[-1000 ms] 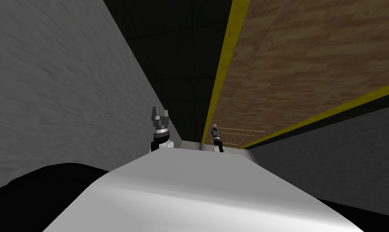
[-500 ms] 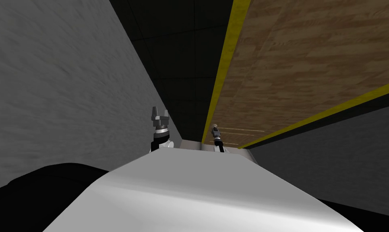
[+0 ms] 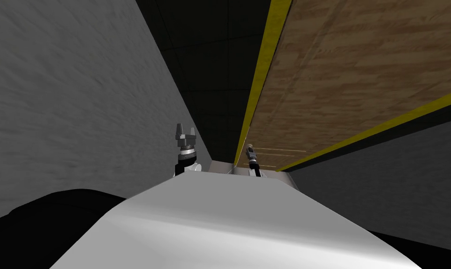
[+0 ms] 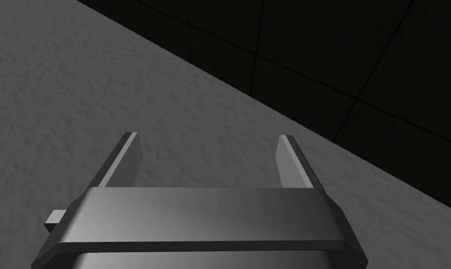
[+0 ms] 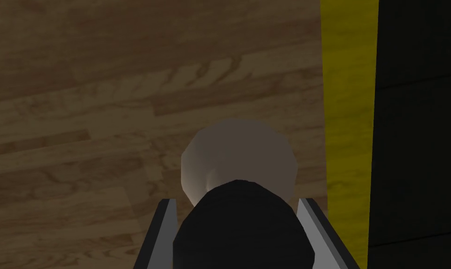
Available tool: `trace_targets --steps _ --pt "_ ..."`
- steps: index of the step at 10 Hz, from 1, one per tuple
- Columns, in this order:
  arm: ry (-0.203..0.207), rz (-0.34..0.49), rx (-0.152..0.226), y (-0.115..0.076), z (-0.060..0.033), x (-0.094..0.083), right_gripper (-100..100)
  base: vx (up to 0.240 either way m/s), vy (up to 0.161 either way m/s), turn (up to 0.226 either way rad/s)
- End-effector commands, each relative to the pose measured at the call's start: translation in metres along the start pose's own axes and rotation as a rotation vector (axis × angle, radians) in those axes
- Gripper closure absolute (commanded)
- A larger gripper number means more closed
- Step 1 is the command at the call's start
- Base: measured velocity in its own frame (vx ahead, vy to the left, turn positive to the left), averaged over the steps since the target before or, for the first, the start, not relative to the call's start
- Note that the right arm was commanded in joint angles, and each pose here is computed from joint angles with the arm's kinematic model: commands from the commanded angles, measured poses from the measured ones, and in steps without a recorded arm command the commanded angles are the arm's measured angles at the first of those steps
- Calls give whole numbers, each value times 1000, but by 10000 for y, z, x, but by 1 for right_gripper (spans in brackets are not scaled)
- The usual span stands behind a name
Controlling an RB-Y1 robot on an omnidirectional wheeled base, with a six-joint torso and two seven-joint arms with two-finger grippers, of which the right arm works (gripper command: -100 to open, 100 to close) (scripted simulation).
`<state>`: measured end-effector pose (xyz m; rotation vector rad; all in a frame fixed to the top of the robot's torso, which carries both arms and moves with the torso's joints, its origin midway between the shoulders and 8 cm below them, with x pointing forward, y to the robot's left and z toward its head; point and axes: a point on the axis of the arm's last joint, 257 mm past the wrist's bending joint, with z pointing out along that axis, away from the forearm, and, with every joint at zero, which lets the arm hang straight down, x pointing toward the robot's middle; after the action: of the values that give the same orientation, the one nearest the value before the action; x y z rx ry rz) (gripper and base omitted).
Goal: Pull the door open
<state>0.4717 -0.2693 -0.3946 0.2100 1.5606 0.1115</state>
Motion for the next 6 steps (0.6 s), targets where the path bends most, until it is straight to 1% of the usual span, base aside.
trace_targets --steps 1,2,4,5,6 --pt "-7 48 9 -78 6 -36 100 -77 -2 40" --pt "-7 58 9 -78 6 -36 100 -49 0 12" --pt "-10 119 16 -135 5 -50 100 -49 3 33" --pt "-10 126 16 -135 5 -50 100 -44 -2 9" --pt "-12 160 20 -163 5 -58 100 -43 -8 25"
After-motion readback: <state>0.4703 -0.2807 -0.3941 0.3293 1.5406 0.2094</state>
